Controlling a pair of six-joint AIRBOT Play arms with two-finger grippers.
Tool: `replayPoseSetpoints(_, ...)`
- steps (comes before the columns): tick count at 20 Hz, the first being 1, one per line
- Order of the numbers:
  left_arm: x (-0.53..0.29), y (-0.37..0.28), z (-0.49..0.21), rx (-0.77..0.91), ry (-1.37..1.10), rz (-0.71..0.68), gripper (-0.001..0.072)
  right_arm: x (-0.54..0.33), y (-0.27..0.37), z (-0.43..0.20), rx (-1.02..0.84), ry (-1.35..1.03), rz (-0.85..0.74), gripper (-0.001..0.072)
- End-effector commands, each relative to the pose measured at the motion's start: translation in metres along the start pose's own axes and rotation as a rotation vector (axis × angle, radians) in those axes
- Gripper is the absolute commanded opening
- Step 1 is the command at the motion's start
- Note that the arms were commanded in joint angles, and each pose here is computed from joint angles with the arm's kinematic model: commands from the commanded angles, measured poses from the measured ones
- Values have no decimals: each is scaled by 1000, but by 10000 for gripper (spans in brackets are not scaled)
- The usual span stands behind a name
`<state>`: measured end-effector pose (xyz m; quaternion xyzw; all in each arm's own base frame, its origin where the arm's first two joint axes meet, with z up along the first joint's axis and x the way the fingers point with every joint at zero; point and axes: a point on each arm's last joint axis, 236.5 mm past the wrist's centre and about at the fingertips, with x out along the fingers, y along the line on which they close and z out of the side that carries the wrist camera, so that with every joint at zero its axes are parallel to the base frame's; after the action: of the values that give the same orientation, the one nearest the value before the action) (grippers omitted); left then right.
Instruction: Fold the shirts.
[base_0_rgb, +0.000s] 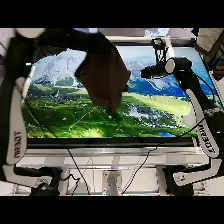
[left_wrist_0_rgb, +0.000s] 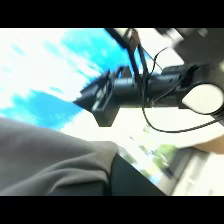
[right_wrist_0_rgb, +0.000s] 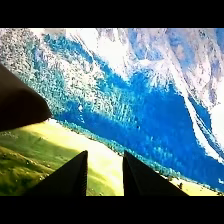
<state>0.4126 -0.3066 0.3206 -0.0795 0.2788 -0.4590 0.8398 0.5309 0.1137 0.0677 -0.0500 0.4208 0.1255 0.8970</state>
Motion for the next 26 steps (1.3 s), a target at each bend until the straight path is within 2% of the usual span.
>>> replayPoseSetpoints(1,-28,-1,15,52,-57,85,9,0,14,7,55,-27,60,263)
replayPoseSetpoints(8,58,49,-44,-148,89,12,9,-4,46,-2,61,15,195,265)
replayPoseSetpoints(13,162,51,-155,-263,374,-90,12,-4,45,-1,62,11,193,271)
replayPoseSetpoints(15,203,50,-203,-251,454,-109,13,-3,36,1,33,-2,151,369)
replayPoseSetpoints(16,218,53,-226,-265,495,-113,26,-3,29,0,9,2,124,372)
replayPoseSetpoints(17,225,57,-243,-285,532,-118,97,-3,24,-2,-12,11,100,372)
replayPoseSetpoints(18,228,59,-256,-303,566,-124,261,-3,18,-5,-38,21,77,372)
replayPoseSetpoints(19,226,62,-261,-303,583,-123,358,-4,14,-5,-68,22,61,372)
replayPoseSetpoints(22,211,61,-227,-265,519,-162,359,-3,12,2,-181,-11,50,372)
replayPoseSetpoints(25,175,74,-173,-232,406,-131,358,-3,13,0,-240,-5,52,380)
replayPoseSetpoints(26,162,75,-161,-225,389,-126,358,-3,13,-1,-248,-2,56,417)
